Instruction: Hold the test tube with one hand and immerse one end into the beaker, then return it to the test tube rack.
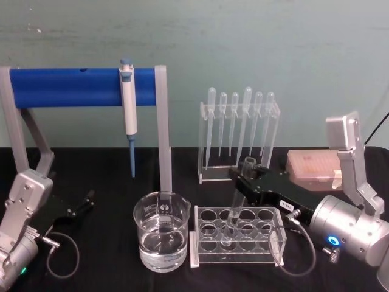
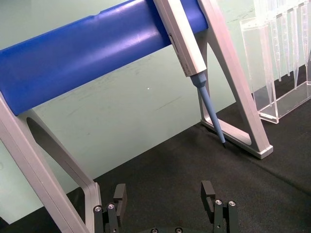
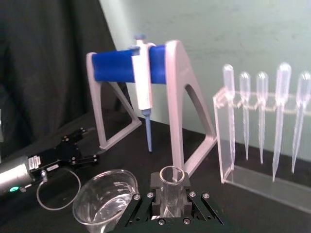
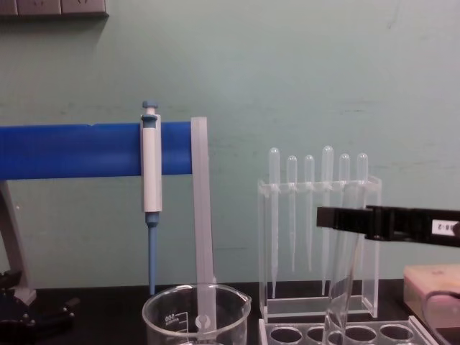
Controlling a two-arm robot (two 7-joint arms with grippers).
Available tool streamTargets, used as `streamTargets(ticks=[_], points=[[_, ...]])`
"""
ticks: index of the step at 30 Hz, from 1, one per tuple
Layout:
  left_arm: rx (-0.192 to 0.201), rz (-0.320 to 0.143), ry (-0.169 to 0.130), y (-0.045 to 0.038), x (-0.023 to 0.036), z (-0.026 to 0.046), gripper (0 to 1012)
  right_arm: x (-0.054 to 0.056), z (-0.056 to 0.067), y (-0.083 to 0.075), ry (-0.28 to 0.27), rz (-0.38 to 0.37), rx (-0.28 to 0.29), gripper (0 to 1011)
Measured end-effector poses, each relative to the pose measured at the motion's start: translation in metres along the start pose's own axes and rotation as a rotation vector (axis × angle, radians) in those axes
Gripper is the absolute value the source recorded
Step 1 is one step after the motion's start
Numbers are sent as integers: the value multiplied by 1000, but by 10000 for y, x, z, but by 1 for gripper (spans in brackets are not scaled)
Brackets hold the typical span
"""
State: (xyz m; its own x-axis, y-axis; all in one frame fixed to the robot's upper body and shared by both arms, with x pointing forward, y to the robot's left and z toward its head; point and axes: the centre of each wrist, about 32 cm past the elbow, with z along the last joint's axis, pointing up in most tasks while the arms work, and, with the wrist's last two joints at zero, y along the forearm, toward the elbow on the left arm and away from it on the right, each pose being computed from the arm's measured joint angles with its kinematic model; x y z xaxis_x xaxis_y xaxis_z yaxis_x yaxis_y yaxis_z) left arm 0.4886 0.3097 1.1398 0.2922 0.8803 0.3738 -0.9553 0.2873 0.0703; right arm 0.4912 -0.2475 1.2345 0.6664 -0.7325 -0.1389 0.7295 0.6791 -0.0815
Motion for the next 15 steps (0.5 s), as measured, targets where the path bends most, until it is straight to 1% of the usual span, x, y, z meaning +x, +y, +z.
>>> streamTargets(ticks=[2, 3, 6, 7, 9, 11, 12, 13, 15], points=[[0, 0, 0, 0, 0, 0, 1000, -20, 33, -12, -28, 10, 4, 225], [0, 0, 0, 0, 0, 0, 1000, -39, 69, -22, -56, 16, 9, 224], [0, 0, 0, 0, 0, 0, 1000, -59, 125, -32, -91, 27, 16, 225], [0, 0, 0, 0, 0, 0, 1000, -72, 169, -39, -117, 35, 21, 225], [0, 0, 0, 0, 0, 0, 1000, -85, 215, -44, -140, 41, 27, 225], [0, 0, 0, 0, 0, 0, 1000, -101, 302, -58, -178, 51, 39, 225], [0, 0, 0, 0, 0, 0, 1000, -101, 302, -58, -178, 51, 39, 225], [0, 0, 0, 0, 0, 0, 1000, -111, 341, -61, -192, 52, 45, 225], [0, 0, 0, 0, 0, 0, 1000, -118, 373, -63, -203, 53, 49, 225]])
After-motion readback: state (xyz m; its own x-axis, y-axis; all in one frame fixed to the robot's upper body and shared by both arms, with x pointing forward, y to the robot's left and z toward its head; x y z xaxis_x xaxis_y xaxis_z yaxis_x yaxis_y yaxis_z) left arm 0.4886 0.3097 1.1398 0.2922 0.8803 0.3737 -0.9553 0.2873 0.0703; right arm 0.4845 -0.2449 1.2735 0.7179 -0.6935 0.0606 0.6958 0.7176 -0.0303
